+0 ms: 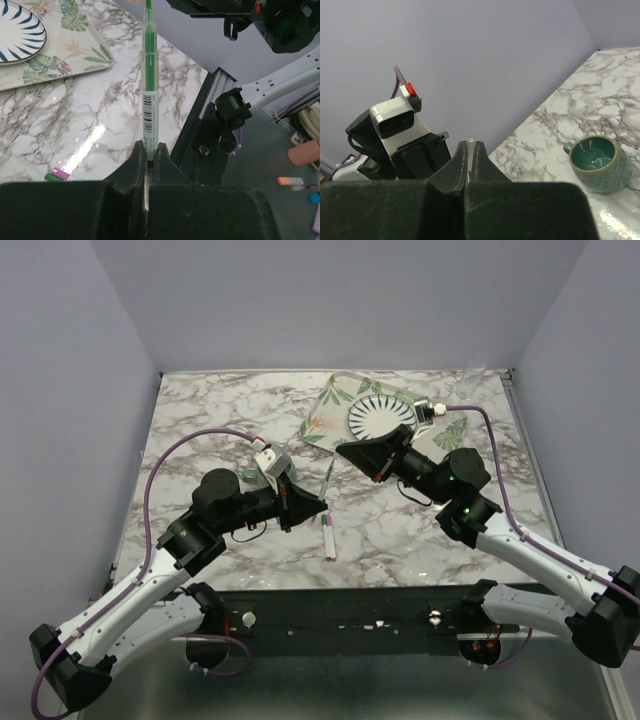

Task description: Insert the pens into the pen caps

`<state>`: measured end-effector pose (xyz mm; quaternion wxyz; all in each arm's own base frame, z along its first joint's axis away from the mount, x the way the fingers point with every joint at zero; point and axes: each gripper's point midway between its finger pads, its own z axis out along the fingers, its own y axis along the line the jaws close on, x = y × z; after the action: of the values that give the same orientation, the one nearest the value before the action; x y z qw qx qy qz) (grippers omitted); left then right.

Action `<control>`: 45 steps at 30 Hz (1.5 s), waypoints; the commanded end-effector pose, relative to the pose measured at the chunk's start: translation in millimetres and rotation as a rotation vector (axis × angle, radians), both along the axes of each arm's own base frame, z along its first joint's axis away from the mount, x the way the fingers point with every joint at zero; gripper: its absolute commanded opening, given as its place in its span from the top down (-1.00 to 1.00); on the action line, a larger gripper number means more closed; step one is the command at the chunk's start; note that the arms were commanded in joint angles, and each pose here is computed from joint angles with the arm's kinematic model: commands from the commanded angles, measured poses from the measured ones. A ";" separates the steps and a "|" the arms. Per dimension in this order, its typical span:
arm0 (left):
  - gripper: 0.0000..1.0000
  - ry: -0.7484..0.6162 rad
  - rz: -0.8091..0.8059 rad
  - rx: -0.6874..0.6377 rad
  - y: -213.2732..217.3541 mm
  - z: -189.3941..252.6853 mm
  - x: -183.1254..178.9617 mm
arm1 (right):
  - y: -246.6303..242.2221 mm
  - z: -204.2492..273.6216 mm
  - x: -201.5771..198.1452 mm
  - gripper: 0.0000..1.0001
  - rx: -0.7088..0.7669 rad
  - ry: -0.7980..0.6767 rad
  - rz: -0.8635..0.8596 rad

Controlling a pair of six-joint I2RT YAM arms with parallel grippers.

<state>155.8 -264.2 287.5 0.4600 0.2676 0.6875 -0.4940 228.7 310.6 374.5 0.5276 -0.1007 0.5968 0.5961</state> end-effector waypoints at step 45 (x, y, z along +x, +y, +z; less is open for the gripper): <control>1.00 -0.047 0.053 -0.006 8.3 3.6 6.7 | 20.7 -49.2 -33.6 0.99 -0.185 0.002 0.072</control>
<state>153.3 -259.4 278.3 0.4529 0.2686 0.6977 -0.4857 210.4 320.3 367.8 0.5296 -0.1335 0.5988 0.5857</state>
